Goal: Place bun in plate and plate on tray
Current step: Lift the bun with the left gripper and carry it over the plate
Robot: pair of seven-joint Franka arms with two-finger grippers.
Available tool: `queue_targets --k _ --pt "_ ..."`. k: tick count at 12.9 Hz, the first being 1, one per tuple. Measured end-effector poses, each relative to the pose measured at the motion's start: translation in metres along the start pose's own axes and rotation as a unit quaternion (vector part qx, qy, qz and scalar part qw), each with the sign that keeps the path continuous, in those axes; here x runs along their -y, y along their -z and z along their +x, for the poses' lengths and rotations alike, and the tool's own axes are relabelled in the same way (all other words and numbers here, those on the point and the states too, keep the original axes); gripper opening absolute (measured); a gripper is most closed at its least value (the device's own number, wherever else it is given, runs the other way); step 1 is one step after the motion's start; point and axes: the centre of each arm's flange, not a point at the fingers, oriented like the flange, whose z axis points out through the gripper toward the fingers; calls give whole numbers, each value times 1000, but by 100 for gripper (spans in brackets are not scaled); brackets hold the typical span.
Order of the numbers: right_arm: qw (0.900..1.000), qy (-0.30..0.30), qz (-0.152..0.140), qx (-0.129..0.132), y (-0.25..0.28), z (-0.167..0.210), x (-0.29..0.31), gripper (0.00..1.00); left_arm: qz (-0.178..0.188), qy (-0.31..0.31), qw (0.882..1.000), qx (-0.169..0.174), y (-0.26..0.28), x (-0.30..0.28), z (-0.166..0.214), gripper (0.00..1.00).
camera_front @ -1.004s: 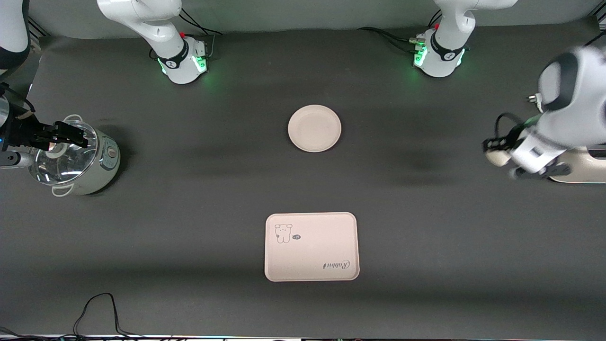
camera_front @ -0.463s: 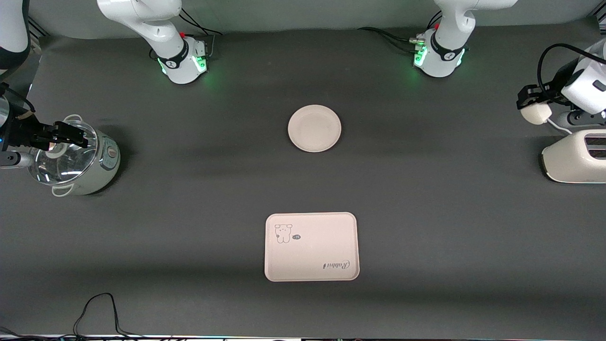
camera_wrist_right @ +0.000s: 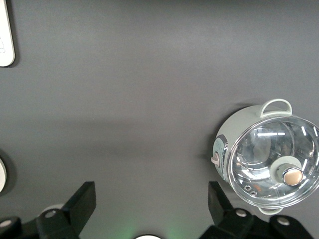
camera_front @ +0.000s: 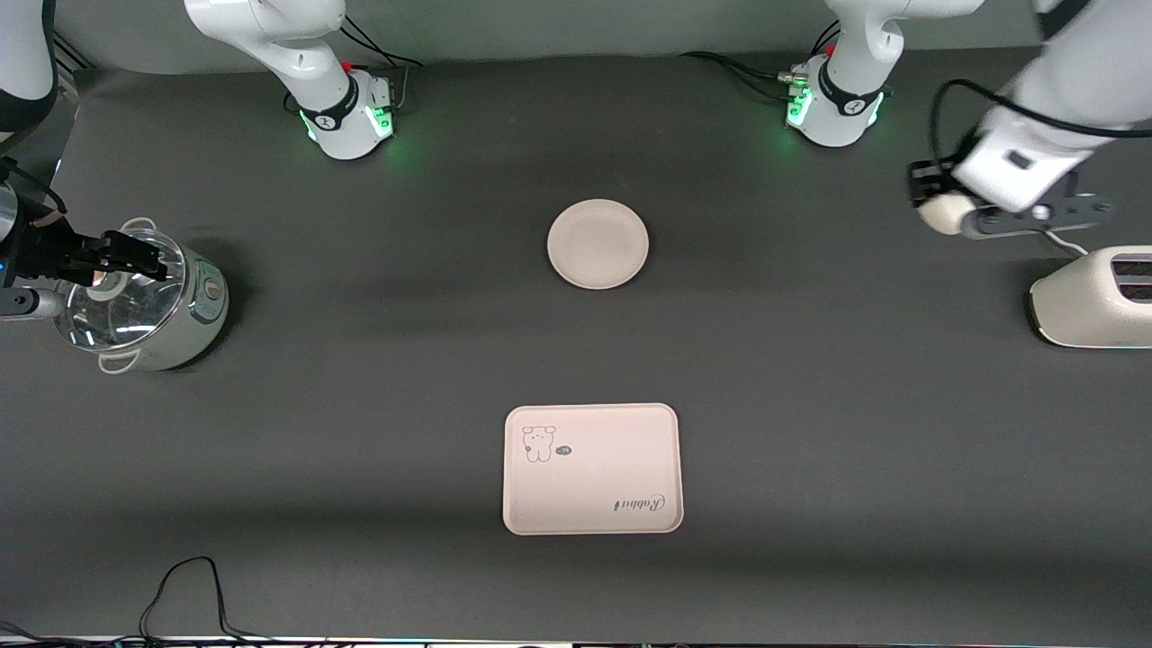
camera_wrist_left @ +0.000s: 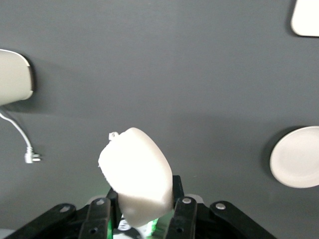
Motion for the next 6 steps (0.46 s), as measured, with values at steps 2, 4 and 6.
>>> queue_targets --k 2,4,6 --pt "1000 0 0 0 0 0 0 100 1 16 1000 -2 -11 -64 -16 42" --pt "1000 0 0 0 0 0 0 100 -6 34 999 -6 -28 -131 -35 41" --pt "1000 0 0 0 0 0 0 100 -13 54 998 -9 -51 -194 -59 41"
